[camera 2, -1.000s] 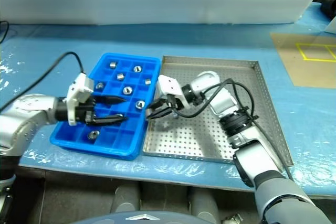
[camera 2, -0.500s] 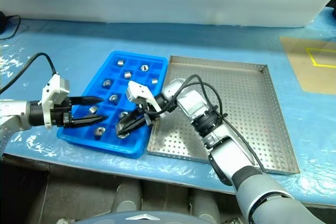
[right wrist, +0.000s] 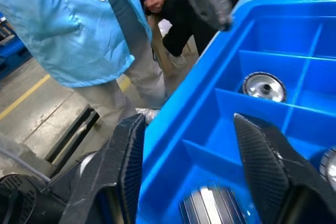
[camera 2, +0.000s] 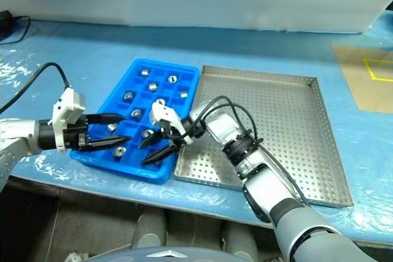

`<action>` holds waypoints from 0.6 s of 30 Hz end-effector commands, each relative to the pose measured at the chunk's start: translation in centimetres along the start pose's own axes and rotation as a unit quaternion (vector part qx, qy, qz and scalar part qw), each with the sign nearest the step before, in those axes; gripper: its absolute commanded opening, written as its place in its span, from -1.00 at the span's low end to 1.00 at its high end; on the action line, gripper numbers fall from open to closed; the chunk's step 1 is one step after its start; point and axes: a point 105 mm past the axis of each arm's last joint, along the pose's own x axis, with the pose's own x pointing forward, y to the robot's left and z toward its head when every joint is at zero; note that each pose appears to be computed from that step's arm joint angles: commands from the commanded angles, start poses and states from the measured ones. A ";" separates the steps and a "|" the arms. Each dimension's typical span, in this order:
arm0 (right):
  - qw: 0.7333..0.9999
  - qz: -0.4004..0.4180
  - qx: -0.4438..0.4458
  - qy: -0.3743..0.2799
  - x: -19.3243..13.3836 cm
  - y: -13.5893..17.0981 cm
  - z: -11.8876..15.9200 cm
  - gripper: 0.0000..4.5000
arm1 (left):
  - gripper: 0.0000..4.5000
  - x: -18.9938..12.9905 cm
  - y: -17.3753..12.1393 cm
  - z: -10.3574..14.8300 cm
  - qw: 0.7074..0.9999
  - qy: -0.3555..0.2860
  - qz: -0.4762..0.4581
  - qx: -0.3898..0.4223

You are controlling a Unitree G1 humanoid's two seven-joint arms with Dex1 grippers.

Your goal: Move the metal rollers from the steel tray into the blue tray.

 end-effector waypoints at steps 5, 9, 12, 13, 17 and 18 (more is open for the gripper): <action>0.978 -0.166 -0.063 -0.109 -7.1 -1.6 5.7 0.19 | 0.62 2.5 0.9 1.9 0.998 -0.050 -0.011 0.033; 0.928 -0.332 -0.049 -0.161 -11.9 -3.4 5.7 0.19 | 0.62 4.7 3.8 2.6 0.993 -0.108 0.038 0.024; 0.867 -0.458 -0.023 -0.196 -15.9 -4.3 4.5 0.19 | 0.62 6.9 6.3 1.4 0.989 -0.114 0.090 0.004; 0.850 -0.490 -0.017 -0.194 -16.9 -4.5 3.9 0.19 | 0.62 7.5 7.0 1.0 0.988 -0.118 0.105 -0.002; 0.804 -0.569 -0.017 -0.175 -19.1 -4.6 2.5 0.19 | 0.62 9.6 7.6 1.5 0.983 -0.154 0.093 -0.019; 0.800 -0.574 -0.018 -0.176 -19.4 -4.6 2.5 0.19 | 0.62 10.2 7.5 1.9 0.983 -0.159 0.085 -0.016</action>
